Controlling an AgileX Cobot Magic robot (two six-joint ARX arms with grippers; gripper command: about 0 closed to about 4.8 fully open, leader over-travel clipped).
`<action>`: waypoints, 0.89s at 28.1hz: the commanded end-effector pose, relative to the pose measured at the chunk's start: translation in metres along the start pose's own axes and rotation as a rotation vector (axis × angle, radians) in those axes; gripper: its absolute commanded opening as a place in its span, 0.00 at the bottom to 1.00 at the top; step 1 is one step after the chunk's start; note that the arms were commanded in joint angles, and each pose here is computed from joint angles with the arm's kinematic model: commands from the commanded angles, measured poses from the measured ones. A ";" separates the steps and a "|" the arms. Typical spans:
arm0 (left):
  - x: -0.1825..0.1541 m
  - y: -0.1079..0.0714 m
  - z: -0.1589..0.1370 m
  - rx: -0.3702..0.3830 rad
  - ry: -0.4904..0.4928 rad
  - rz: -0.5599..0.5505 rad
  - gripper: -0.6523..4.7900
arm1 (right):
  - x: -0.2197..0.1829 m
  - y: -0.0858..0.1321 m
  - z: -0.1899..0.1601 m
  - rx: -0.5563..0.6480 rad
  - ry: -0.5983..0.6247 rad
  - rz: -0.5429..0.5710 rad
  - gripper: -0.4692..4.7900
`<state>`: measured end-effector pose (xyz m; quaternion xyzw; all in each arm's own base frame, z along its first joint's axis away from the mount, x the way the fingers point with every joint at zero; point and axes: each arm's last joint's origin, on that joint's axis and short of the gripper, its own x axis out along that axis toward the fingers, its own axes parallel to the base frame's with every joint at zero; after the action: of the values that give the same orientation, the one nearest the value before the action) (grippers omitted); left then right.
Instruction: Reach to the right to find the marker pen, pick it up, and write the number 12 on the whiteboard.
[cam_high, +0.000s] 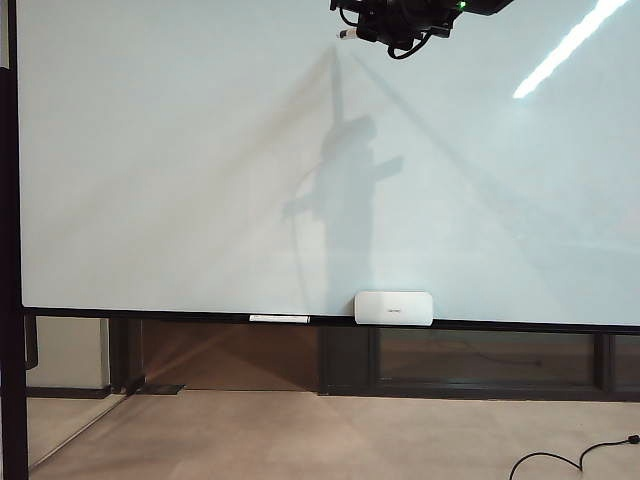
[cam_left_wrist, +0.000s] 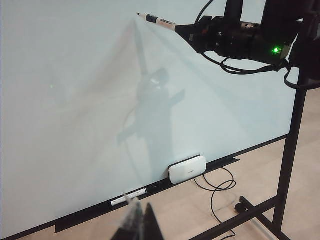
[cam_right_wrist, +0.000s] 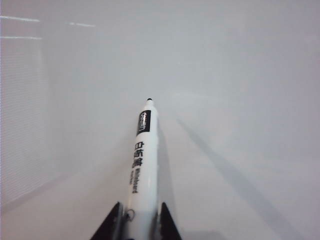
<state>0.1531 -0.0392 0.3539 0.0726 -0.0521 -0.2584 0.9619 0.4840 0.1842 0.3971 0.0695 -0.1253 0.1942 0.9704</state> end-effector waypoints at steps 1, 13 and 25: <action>-0.001 0.000 0.004 0.023 -0.020 -0.002 0.11 | -0.001 -0.003 0.009 -0.026 -0.034 -0.006 0.08; -0.001 0.000 0.002 0.031 0.000 -0.005 0.11 | 0.003 -0.010 -0.005 -0.022 -0.015 -0.018 0.08; -0.001 0.000 0.002 0.040 0.002 -0.005 0.11 | 0.004 -0.013 -0.009 -0.023 -0.011 -0.035 0.08</action>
<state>0.1532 -0.0392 0.3518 0.0905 -0.0461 -0.2583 0.9607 0.4956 0.1762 0.3839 0.0584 -0.1199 0.1824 0.9741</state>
